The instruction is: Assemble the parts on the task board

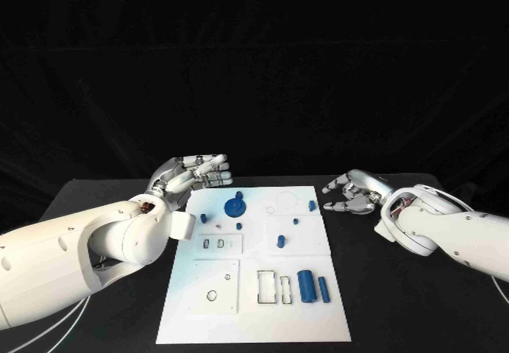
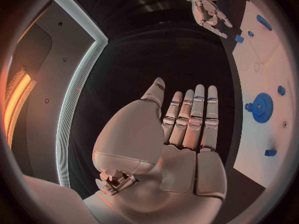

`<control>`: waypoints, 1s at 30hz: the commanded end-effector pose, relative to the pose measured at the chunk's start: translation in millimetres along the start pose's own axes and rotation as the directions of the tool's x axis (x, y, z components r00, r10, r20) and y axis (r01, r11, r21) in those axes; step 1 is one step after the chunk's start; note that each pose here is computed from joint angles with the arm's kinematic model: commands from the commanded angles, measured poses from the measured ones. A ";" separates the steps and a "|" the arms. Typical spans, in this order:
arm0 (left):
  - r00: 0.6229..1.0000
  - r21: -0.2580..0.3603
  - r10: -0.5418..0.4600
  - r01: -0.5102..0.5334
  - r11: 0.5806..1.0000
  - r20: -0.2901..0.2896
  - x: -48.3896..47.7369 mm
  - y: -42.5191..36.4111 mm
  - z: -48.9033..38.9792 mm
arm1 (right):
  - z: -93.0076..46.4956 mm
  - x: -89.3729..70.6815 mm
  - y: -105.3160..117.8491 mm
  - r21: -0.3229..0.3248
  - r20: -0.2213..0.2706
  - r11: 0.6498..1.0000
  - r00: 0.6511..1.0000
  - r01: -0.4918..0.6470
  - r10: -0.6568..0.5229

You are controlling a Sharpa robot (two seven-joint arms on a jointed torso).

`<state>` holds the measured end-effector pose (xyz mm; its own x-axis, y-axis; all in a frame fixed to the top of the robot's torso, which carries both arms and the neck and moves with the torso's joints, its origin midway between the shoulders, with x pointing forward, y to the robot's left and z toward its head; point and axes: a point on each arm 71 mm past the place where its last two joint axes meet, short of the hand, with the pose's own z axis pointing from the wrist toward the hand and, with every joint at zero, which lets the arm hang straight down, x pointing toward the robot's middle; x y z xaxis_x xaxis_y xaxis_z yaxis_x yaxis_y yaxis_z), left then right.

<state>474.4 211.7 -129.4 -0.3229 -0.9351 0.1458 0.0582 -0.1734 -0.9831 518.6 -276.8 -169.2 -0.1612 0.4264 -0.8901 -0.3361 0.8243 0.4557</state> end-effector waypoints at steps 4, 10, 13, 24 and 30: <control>1.000 0.006 -0.012 0.012 1.000 -0.020 1.8 -0.6 -0.3 | 5.6 7.2 1.1 -0.002 -0.017 1.000 1.000 0.013 -0.013; 1.000 0.006 -0.012 0.012 1.000 -0.021 2.1 -0.7 -0.3 | 10.7 13.0 5.0 -0.005 -0.022 1.000 1.000 0.014 -0.014; 1.000 0.006 -0.012 0.012 1.000 -0.021 2.1 -0.6 -0.3 | 12.9 15.5 6.4 -0.005 -0.025 1.000 1.000 0.014 -0.014; 1.000 0.005 -0.011 0.011 1.000 -0.019 1.5 -0.7 -0.5 | 15.0 25.0 8.1 -0.004 -0.050 1.000 0.999 0.015 -0.015; 1.000 0.006 -0.011 0.011 1.000 -0.019 1.4 -0.9 -0.7 | 15.8 27.0 8.4 -0.001 -0.054 1.000 0.998 0.014 -0.014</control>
<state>474.1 212.8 -129.5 -0.3225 -0.9352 0.1466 0.0572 -0.1738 -0.9831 526.3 -253.5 -187.5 -0.1947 0.4089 -0.8916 -0.3390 0.8249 0.4523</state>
